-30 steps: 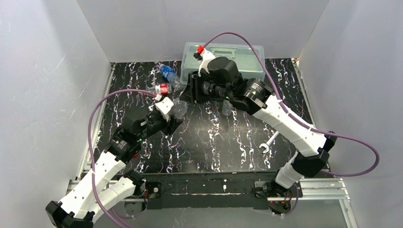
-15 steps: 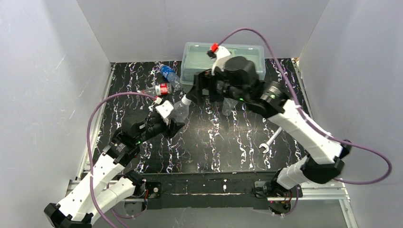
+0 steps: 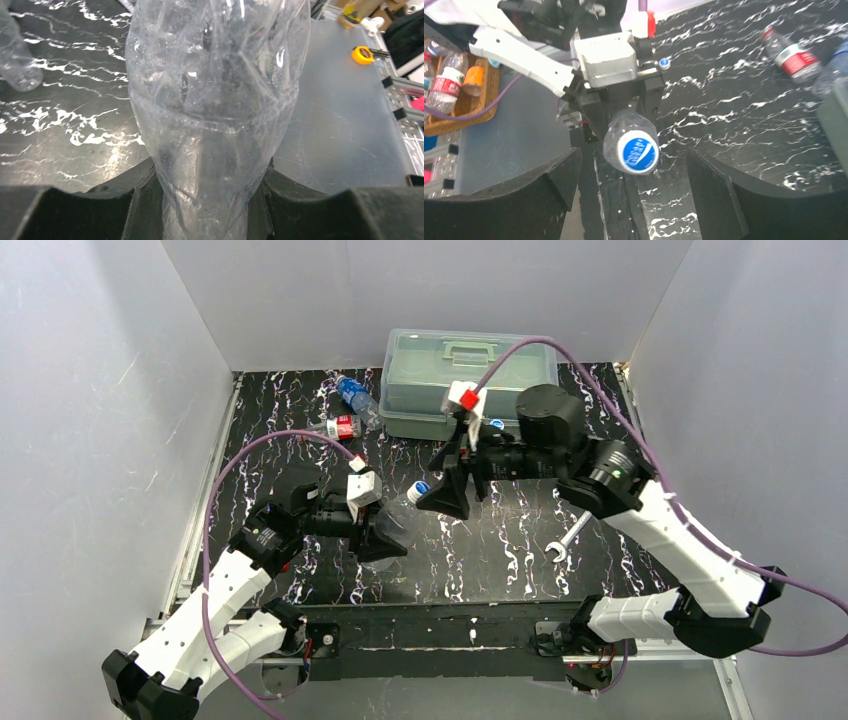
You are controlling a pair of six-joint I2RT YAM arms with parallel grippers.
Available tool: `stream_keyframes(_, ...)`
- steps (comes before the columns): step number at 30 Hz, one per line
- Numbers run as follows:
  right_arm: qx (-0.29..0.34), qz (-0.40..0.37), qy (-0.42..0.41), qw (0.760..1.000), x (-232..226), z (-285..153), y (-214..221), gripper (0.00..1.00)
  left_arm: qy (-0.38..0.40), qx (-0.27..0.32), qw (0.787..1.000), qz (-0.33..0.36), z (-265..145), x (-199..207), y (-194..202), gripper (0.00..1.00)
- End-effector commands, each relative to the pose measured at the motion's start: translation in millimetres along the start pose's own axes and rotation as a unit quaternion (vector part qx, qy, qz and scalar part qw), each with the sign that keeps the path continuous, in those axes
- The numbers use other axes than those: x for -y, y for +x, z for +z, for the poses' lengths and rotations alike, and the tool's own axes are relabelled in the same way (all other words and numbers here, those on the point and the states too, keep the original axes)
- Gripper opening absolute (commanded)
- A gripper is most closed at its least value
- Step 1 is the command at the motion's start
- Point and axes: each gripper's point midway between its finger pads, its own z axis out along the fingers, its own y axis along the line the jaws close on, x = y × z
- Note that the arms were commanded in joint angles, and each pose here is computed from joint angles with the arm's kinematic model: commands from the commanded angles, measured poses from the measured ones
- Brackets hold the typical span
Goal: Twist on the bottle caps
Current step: Screw the bottle cap onto the plastic bottle.
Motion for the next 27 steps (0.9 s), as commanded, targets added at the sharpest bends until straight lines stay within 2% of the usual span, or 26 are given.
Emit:
stream_keyframes(1, -0.004, -0.018, -0.058, 0.998, -11.1, 15.2, 4.1, 0.83, 0.072, 0.019, 0.997, 0.02, -6.3, 30.2, -19.9, 0.0)
stream_keyframes(5, -0.003, -0.024, -0.058, 0.998, -8.6, 19.2, 2.9, 0.76, 0.075, 0.02, 0.997, 0.027, -7.6, 32.4, -18.6, 0.0)
stream_keyframes(10, 0.006, -0.021, -0.082, 0.996, -16.4, 20.6, -3.8, 0.62, 0.067, 0.017, 0.997, 0.032, -8.7, 31.3, -15.3, 0.0)
stream_keyframes(15, 0.008, -0.016, -0.099, 0.995, -23.2, 19.2, -7.6, 0.59, 0.064, 0.016, 0.997, 0.031, -8.3, 29.7, -14.8, 0.0)
stream_keyframes(18, 0.006, -0.013, -0.101, 0.995, -24.3, 18.9, -8.2, 0.52, 0.061, 0.016, 0.998, 0.03, -7.7, 28.2, -14.7, 0.0)
stream_keyframes(27, -0.008, 0.007, -0.103, 0.995, -23.1, 24.6, -3.9, 0.19, 0.027, 0.019, 0.999, 0.035, -8.3, 18.1, -19.4, 0.0)
